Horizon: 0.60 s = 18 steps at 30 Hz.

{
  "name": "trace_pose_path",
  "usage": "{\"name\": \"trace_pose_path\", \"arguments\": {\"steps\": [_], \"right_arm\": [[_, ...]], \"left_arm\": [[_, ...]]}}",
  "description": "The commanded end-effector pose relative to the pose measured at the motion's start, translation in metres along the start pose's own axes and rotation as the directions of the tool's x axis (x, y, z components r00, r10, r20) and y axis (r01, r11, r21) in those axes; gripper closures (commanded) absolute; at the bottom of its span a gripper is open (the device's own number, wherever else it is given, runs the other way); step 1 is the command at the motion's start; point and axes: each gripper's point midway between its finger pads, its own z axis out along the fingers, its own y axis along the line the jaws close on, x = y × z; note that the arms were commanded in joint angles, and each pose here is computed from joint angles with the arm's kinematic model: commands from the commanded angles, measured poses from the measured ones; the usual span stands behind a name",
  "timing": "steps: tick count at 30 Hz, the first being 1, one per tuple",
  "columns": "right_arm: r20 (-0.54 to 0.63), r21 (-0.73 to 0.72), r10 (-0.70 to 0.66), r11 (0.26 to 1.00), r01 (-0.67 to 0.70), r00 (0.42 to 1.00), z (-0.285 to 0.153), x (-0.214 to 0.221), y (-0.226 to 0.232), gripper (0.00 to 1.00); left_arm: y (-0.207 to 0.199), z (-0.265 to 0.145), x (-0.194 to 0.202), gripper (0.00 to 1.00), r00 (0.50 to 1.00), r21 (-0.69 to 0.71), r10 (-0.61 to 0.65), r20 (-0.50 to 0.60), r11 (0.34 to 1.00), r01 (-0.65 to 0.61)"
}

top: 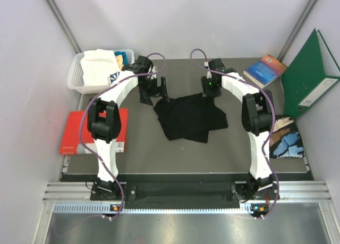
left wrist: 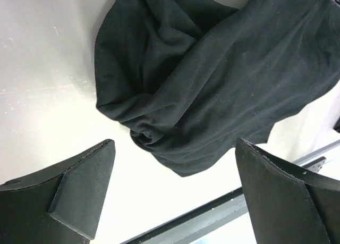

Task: Fold and stack the t-shirts
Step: Flatten the tshirt out

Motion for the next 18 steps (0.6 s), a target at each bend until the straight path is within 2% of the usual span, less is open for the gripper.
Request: {"name": "trace_pose_path", "arguments": {"steps": [1,4,8,15,16,18], "right_arm": [[-0.004,-0.011,0.006,1.000,-0.006,1.000,0.012,-0.003,0.003,0.60],[-0.004,-0.004,0.001,1.000,-0.001,1.000,0.014,0.000,0.003,0.68],[0.002,0.016,0.000,1.000,0.000,1.000,0.009,0.001,0.000,0.70],[0.109,0.115,-0.006,0.993,-0.007,0.994,-0.035,-0.018,-0.017,0.52],[0.109,0.124,-0.002,0.992,-0.012,0.994,-0.035,-0.016,-0.020,0.45],[0.111,0.133,0.007,0.991,-0.022,0.994,-0.034,-0.016,-0.025,0.41]], "left_arm": [[-0.004,-0.013,-0.002,0.01,0.999,-0.007,0.032,0.019,0.999,-0.032],[-0.004,-0.013,-0.002,0.01,0.999,-0.012,0.034,0.016,0.999,-0.033],[-0.003,-0.014,-0.001,0.01,0.999,-0.017,0.045,0.012,0.999,-0.045],[0.002,-0.011,0.003,0.01,0.998,-0.029,0.063,-0.013,0.998,-0.063],[0.004,-0.008,0.004,0.01,0.998,-0.031,0.066,-0.022,0.997,-0.066],[0.005,-0.007,0.006,0.01,0.997,-0.031,0.068,-0.031,0.997,-0.069]]}}
